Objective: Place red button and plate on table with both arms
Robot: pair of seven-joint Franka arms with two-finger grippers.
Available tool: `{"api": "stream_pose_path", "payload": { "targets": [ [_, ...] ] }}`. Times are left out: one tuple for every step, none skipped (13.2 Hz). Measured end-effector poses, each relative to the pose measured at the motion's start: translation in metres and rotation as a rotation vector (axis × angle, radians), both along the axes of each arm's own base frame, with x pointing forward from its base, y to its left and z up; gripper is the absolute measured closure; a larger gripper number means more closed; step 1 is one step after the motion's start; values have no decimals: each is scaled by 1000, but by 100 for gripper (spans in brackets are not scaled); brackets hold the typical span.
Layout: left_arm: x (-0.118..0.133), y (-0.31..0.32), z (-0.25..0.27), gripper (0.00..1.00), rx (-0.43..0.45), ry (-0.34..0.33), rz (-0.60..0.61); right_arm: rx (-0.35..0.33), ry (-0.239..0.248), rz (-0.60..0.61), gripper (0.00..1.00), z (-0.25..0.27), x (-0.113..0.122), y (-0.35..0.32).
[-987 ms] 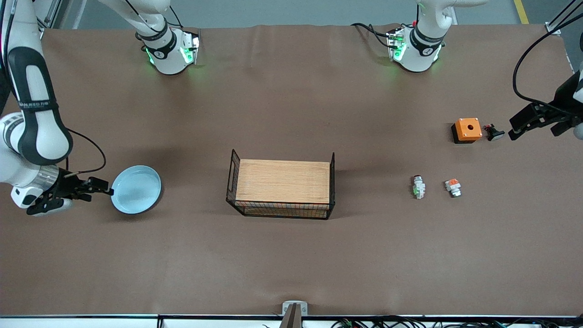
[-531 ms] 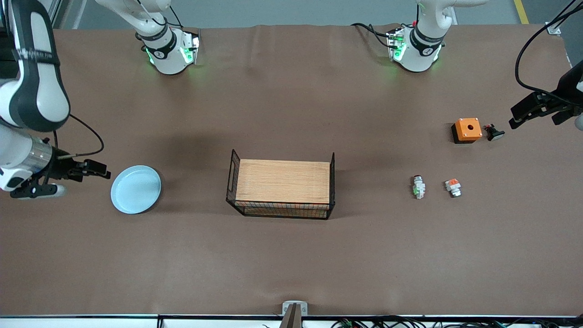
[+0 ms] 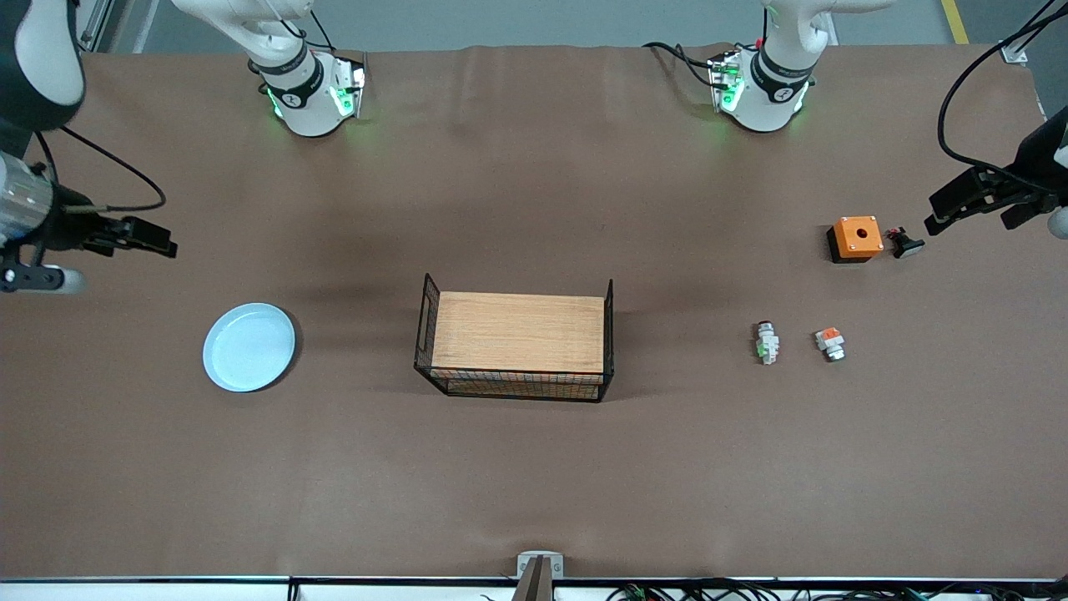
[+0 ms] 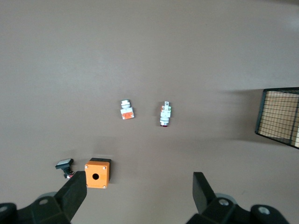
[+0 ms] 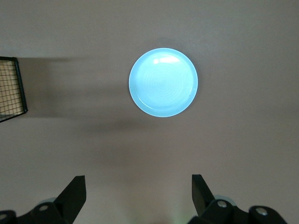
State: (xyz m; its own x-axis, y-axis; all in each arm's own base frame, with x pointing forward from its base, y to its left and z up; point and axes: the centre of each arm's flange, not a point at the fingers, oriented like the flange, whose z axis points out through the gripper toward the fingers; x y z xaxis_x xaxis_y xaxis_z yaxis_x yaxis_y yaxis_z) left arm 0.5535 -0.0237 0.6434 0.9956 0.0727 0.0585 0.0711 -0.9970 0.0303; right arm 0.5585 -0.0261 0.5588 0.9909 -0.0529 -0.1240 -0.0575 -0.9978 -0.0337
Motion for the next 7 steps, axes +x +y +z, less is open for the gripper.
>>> {"api": "stream_pose_path", "payload": {
  "targets": [
    [0, 0, 0, 0, -1, 0, 0, -4, -12, -10, 0, 14, -1, 0],
    [0, 0, 0, 0, -1, 0, 0, -8, -11, -42, 0, 26, -3, -1],
    [0, 0, 0, 0, -1, 0, 1, -14, -3, -91, 0, 34, -5, -1],
    [0, 1, 0, 0, -1, 0, 2, -19, 7, -126, 0, 39, -7, 0],
    [0, 1, 0, 0, -1, 0, 2, -21, 14, -127, 0, 42, -9, 1],
    [0, 1, 0, 0, -1, 0, 2, -20, 17, -104, 0, 44, -9, 2],
    [0, 1, 0, 0, -1, 0, 2, -18, 16, -70, 0, 46, -10, 1]
  ]
}}
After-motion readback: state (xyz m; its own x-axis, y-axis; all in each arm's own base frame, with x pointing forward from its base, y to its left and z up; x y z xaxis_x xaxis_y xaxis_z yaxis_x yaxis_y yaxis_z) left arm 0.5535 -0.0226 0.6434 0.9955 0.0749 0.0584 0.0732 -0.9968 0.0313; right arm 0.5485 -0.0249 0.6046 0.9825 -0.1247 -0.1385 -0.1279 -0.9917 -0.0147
